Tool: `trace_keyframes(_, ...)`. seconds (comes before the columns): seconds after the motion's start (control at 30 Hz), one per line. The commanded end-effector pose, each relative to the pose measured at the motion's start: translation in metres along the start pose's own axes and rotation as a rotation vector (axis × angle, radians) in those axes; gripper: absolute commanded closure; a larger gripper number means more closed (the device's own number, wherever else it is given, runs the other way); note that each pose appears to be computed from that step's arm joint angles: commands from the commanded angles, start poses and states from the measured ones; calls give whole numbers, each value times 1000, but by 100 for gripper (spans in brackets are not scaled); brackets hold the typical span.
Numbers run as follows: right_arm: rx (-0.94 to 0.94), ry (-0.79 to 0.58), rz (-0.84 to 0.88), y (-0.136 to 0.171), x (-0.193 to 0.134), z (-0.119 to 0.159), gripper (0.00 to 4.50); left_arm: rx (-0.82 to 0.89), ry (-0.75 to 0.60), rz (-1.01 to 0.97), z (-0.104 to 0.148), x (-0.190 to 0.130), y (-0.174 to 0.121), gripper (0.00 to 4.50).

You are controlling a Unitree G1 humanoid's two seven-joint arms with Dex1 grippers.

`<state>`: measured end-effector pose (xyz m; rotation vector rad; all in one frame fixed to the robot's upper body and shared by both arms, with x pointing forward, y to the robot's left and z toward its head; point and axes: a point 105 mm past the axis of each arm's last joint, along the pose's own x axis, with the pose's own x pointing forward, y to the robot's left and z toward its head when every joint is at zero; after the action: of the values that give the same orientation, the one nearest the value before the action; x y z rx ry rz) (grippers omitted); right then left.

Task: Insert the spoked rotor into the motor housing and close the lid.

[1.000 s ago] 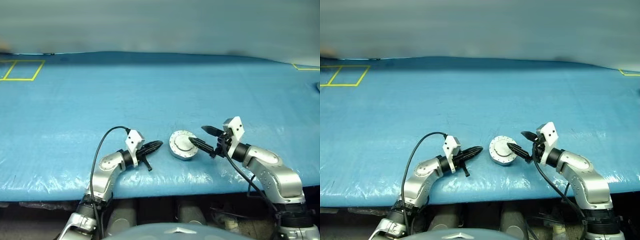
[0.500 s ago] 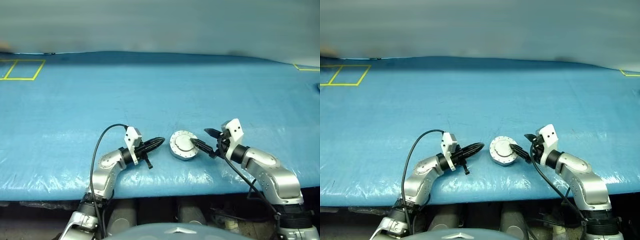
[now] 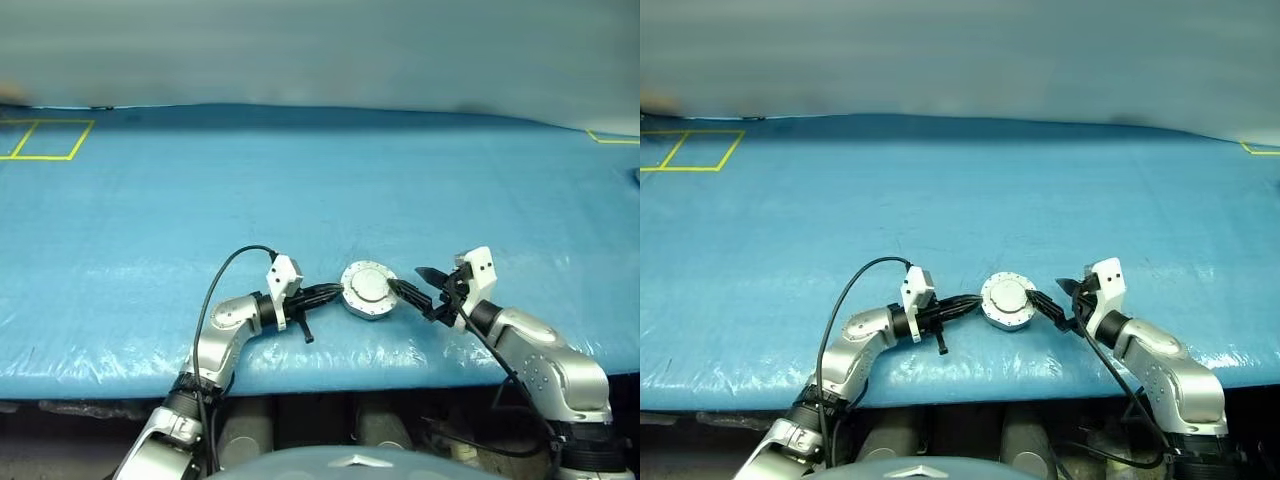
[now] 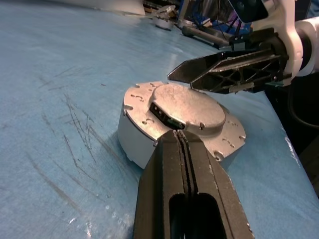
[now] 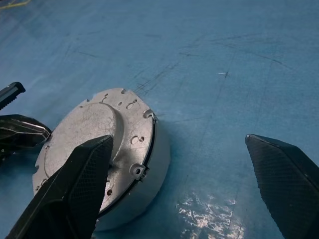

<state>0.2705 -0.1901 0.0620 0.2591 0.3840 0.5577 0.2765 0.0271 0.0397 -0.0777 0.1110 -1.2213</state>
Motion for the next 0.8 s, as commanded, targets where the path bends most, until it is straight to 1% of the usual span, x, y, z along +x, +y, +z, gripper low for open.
trace_keyframes(0.03, 39, -71, 22, 5, -7, 15, 5, 14, 6, -38, -1, 7, -7, 450)
trace_keyframes(0.17, 110, -89, 43, 8, -14, 14, 5, 15, 2, -41, -1, 10, -8, 450)
trace_keyframes(0.27, 246, -147, 80, 9, -19, 19, 5, 17, 3, -44, -2, 10, -9, 450)
trace_keyframes(0.33, 348, -165, 135, 15, -21, 18, 5, 19, 4, -44, -2, 10, -10, 450)
trace_keyframes(0.53, 501, -134, 156, 17, -14, 3, 5, 23, 7, -36, -4, 10, -10, 450)
trace_keyframes(0.8, 600, -12, 175, 27, 2, -27, 5, 26, 6, -23, -5, 10, -12, 450)
